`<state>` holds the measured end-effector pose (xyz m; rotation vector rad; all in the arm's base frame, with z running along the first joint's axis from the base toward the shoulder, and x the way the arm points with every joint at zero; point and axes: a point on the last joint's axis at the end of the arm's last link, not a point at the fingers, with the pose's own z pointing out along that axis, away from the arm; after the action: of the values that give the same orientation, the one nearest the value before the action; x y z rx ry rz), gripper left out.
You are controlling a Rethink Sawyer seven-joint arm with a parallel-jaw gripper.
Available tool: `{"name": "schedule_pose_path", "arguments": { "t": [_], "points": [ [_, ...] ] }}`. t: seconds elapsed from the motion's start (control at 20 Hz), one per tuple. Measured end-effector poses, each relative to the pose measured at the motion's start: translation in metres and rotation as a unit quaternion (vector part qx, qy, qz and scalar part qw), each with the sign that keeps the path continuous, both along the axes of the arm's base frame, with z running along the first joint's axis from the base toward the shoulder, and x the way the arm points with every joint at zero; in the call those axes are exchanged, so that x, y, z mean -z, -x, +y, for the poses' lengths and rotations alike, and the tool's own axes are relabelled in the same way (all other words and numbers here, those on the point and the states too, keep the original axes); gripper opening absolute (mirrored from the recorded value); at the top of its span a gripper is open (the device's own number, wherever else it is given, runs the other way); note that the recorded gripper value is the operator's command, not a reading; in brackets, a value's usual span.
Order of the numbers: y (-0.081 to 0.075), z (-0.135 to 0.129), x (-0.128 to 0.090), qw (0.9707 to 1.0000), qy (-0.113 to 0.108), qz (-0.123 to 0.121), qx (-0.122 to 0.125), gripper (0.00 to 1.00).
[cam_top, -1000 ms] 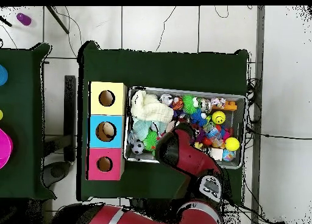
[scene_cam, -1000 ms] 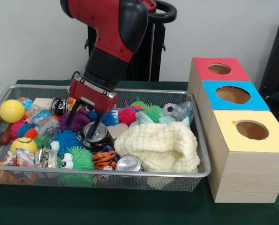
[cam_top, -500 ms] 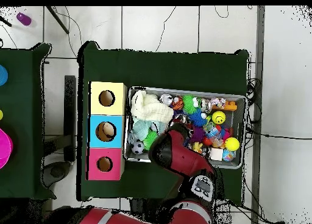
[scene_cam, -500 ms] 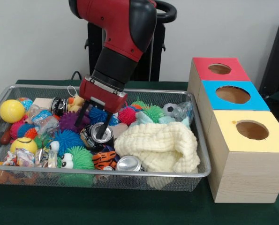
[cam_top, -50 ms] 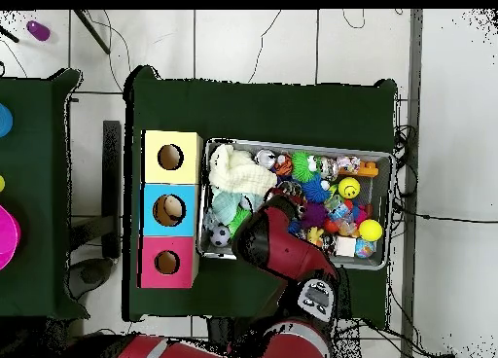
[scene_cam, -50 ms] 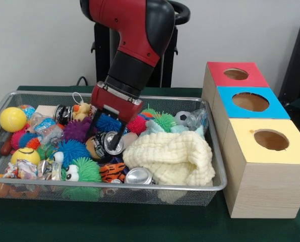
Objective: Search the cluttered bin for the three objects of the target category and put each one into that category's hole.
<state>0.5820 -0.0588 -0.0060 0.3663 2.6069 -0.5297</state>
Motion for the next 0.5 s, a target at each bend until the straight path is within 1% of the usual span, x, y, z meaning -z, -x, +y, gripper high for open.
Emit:
{"name": "schedule_pose_path", "arguments": {
  "t": [0.35,0.5],
  "points": [
    [0.0006,-0.0029,0.0018,1.0,0.001,-0.002,0.001,1.0],
    [0.0005,-0.0079,0.0051,1.0,0.003,-0.009,0.003,1.0]
  ]
}}
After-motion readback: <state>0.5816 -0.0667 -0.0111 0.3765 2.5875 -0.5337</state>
